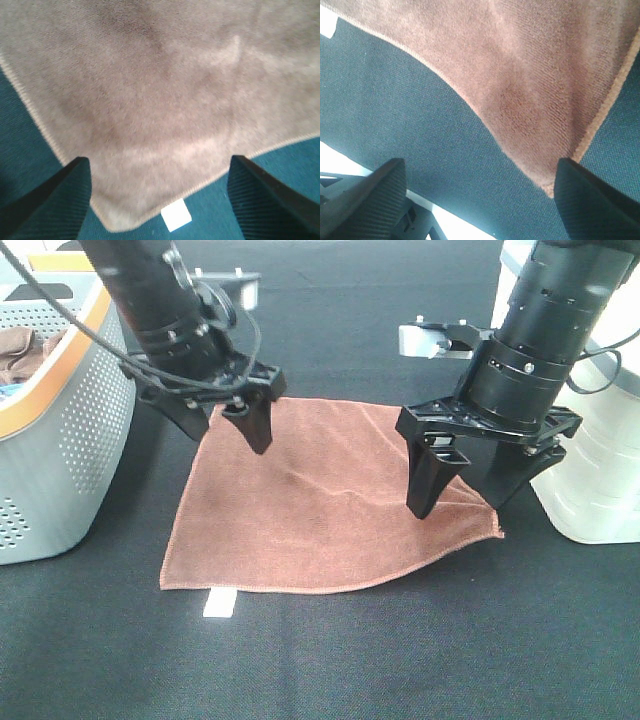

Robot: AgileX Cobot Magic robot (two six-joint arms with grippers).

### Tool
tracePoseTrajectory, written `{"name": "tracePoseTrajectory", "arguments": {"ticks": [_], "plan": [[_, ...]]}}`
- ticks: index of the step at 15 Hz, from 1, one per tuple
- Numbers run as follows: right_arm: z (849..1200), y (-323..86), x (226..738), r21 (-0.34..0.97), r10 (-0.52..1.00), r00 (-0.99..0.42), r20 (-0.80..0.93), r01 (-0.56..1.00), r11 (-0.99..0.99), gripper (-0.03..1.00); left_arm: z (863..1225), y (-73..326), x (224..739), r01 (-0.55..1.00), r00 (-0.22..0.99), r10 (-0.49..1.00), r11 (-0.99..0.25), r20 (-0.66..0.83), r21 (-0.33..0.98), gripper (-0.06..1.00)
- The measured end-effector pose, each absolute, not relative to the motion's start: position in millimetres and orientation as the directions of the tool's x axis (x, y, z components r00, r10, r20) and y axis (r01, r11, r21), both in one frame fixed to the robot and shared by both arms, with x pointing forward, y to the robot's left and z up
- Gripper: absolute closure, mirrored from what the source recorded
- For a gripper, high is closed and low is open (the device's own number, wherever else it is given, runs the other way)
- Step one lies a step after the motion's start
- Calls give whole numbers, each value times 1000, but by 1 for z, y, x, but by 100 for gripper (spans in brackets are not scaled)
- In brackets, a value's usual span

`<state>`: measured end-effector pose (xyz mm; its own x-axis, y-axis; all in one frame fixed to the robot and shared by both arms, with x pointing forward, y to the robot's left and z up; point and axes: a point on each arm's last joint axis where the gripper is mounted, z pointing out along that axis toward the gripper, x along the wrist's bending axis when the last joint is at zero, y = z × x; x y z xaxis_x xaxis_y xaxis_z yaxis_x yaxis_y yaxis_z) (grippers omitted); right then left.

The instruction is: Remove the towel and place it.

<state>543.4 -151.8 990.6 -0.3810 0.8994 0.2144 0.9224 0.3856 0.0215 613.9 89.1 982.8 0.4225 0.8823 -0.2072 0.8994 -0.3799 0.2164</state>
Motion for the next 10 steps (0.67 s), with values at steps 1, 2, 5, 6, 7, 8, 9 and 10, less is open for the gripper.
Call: {"name": "tracePoseTrajectory", "arguments": {"ticks": [1, 2, 5, 6, 7, 8, 9, 10], "plan": [[991, -152, 544, 26, 899, -381, 214, 923, 385, 20, 972, 88, 616, 905, 416, 885, -380, -211, 192, 23], [991, -151, 545, 34, 900, -381, 213, 923, 383, 20, 957, 86, 617, 912, 406, 888, -378, -218, 158, 23], [991, -151, 545, 39, 900, -381, 212, 923, 382, 20, 909, 84, 620, 923, 381, 899, -382, -217, 42, 24], [991, -151, 545, 40, 900, -377, 219, 925, 378, 20, 898, 84, 620, 924, 376, 901, -382, -215, 16, 24], [991, -151, 545, 40, 900, -377, 221, 925, 377, 20, 887, 84, 620, 924, 372, 903, -382, -213, -7, 24], [991, -150, 545, 40, 900, -376, 223, 926, 377, 20, 879, 84, 620, 924, 368, 905, -382, -212, -26, 24], [992, -150, 545, 42, 899, -375, 225, 926, 376, 20, 878, 84, 620, 923, 368, 905, -383, -211, -30, 24], [992, -150, 545, 42, 899, -375, 225, 926, 376, 20, 878, 84, 620, 923, 368, 905, -383, -211, -30, 24]]}}
